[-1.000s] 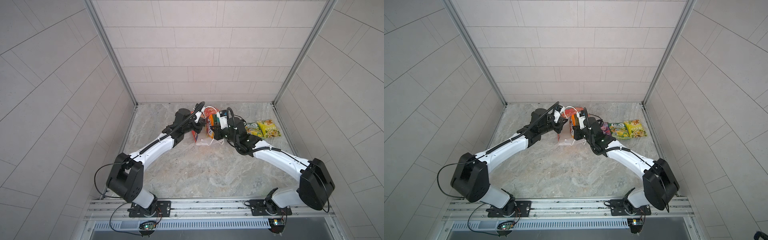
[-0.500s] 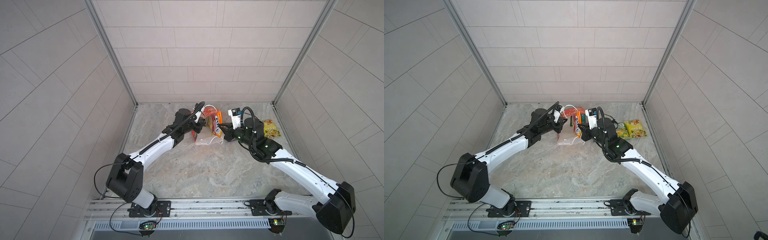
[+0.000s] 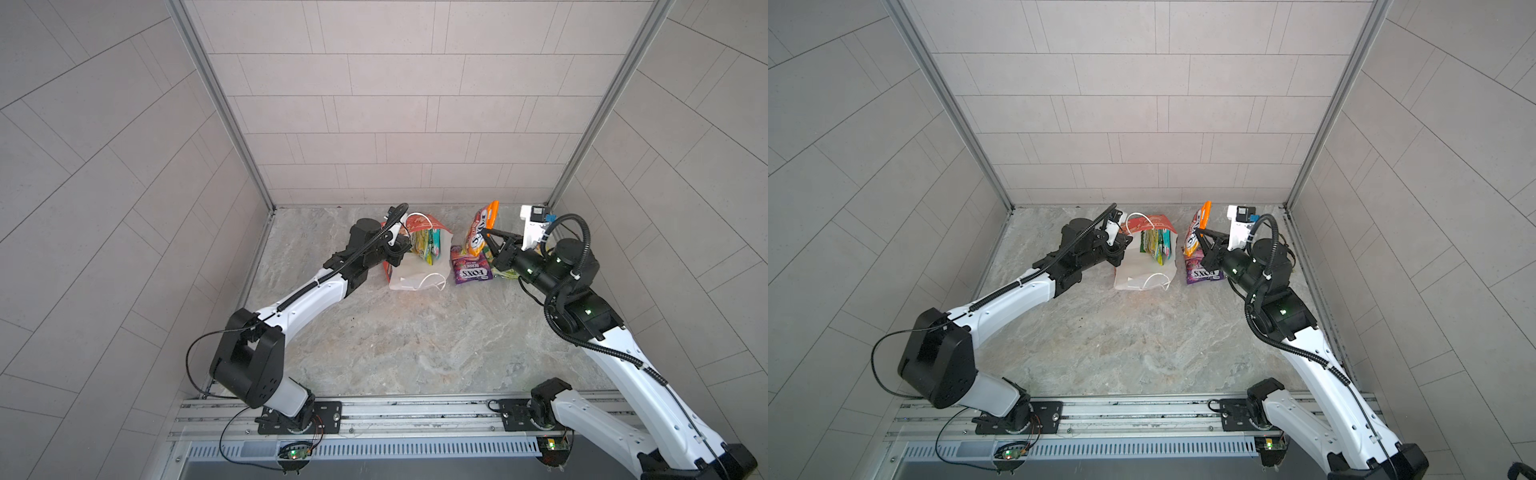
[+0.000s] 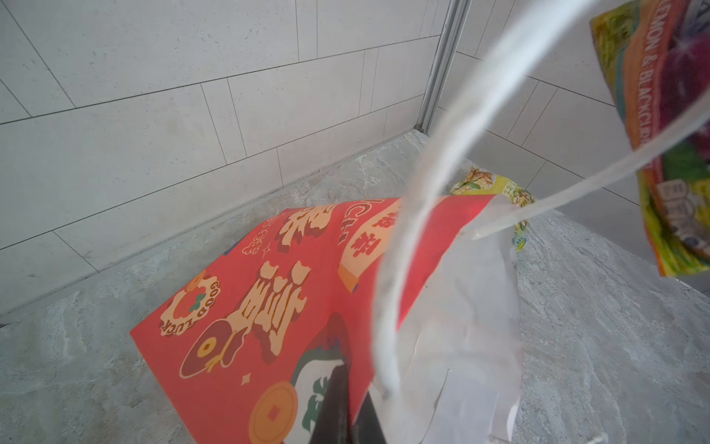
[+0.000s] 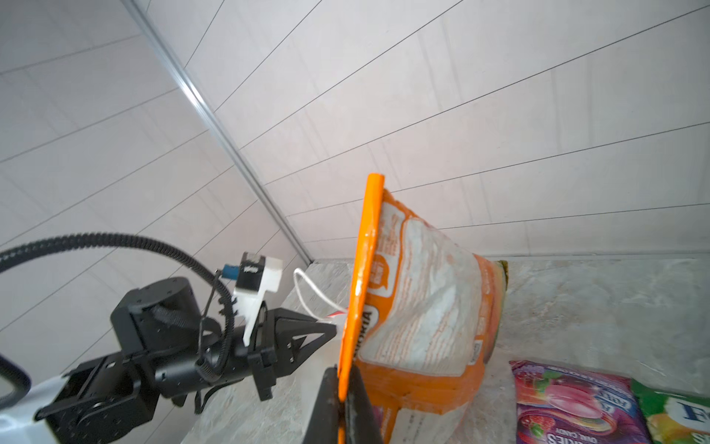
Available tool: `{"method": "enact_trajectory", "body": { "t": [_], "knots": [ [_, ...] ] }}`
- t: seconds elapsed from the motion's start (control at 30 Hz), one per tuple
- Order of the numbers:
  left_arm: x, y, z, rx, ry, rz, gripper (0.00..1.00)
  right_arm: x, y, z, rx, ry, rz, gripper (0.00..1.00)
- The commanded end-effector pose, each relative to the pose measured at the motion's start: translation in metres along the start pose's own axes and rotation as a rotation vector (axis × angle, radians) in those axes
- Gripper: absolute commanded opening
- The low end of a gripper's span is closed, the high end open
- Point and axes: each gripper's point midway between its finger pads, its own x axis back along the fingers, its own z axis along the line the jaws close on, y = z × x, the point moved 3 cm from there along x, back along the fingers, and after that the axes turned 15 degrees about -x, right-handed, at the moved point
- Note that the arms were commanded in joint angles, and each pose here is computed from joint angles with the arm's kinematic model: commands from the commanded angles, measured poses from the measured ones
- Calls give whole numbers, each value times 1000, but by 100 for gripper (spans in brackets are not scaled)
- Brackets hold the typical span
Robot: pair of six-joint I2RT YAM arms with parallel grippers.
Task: Take the snacks out of the paper bag
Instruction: Place the snack at the middle-right of the table.
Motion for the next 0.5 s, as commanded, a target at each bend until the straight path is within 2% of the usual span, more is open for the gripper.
{"method": "enact_trajectory", "body": {
  "t": [0.0,0.27,0.47],
  "knots": [
    [6,-4,4,21,27,16,0,11,20,-12,-98,-42,-89,0],
    [9,-4,7,25,35,11,0,35,34,-119,-303,-365,-268,0],
    [9,-5,8,29,38,9,0,57,25,-170,-310,-592,-350,0]
  ]
}}
